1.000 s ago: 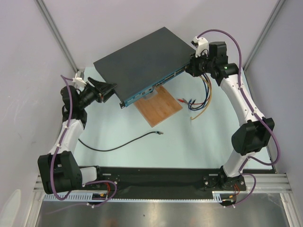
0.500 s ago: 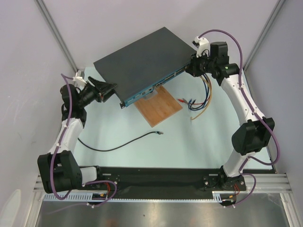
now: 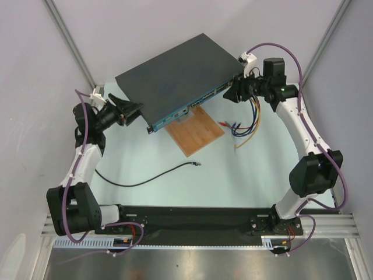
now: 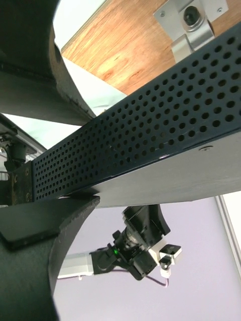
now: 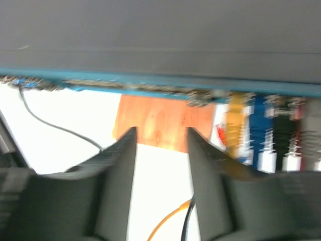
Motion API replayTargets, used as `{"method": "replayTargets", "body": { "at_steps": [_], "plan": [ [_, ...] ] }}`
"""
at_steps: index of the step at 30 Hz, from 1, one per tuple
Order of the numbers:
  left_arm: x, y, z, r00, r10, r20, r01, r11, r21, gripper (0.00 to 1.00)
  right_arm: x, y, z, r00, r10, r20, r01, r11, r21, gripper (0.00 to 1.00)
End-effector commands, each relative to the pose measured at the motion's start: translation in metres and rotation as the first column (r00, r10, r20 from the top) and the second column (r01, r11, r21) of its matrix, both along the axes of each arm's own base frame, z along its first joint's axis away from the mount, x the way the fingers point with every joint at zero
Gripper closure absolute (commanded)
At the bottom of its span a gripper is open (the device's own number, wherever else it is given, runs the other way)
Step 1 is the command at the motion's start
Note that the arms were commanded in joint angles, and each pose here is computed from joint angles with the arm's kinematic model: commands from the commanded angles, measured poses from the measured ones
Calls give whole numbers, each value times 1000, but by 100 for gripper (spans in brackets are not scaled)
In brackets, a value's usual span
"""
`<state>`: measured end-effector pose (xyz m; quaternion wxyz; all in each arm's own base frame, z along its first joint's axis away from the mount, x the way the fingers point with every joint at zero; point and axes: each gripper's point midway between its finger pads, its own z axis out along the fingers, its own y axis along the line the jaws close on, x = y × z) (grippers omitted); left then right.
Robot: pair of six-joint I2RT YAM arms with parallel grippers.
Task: Insert the plug into the switch port
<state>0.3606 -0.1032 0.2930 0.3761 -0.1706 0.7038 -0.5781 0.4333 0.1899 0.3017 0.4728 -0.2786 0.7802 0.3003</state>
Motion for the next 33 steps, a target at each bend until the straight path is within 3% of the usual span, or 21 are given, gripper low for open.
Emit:
{"method": "replayTargets", "body": {
  "at_steps": [1,6,7,11,13,15,16,18,19,21,22,23,24,25,26,28,29,30,31,32,33],
  "plan": [
    [19,17,12,988,49,147,-62,995,84,38,-33,7,40,991,96,89,-100,994,36,49],
    [11,52,29,969,87,231,-116,986,117,29,-52,4,45,990,114,83,-118,992,37,7],
    [8,57,31,965,90,245,-124,984,127,28,-57,4,49,989,115,90,-119,992,39,2],
    [-10,82,43,940,91,327,-166,964,208,26,-70,1,46,990,119,73,-122,991,45,0],
    [-25,78,59,910,-8,415,-143,932,332,25,-75,-1,43,991,122,58,-125,991,49,0],
    [-40,71,56,878,-128,462,-132,861,490,24,-81,-3,43,991,126,49,-129,990,61,0],
    [-48,66,75,832,-199,518,-149,819,553,24,-82,-4,45,991,125,48,-128,989,68,0],
    [-69,47,61,767,-383,514,-112,710,695,23,-83,-9,51,993,108,42,-111,989,93,0],
    [-79,38,76,710,-463,531,-142,644,751,24,-85,-9,55,993,112,43,-116,987,108,0],
    [-102,14,50,629,-649,427,-110,470,876,25,-86,-16,63,994,100,40,-105,984,143,0],
    [-114,6,43,589,-706,394,-119,406,906,26,-86,-18,66,995,95,41,-100,984,150,0],
    [-130,-16,35,505,-784,359,-99,361,927,26,-86,-19,69,995,91,46,-97,983,155,0],
    [-134,-18,22,478,-824,303,-128,277,952,27,-85,-25,71,996,79,48,-86,983,160,0],
    [-142,-25,6,449,-853,268,-109,246,963,27,-85,-26,71,996,73,45,-79,983,164,0],
    [-160,-44,4,344,-902,259,-123,230,965,28,-83,-29,70,997,66,42,-72,984,165,0],
    [-169,-51,-24,303,-940,156,-119,125,985,28,-80,-37,72,998,43,41,-50,984,172,0],
    [-185,-72,-32,195,-974,117,-120,95,988,28,-79,-39,72,999,38,39,-44,984,175,0],
    [-184,-74,-50,192,-980,48,-122,25,992,29,-77,-44,72,999,23,36,-29,983,181,0],
    [-195,-88,-58,123,-992,12,-128,-4,992,30,-76,-45,73,999,19,32,-25,982,188,0],
    [-192,-97,-62,114,-993,2,-144,-14,989,30,-75,-47,73,999,11,31,-17,982,189,0],
    [-187,-103,-79,111,-992,-67,-126,-81,989,31,-73,-48,71,1000,6,27,-11,982,188,0]
  ]
}}
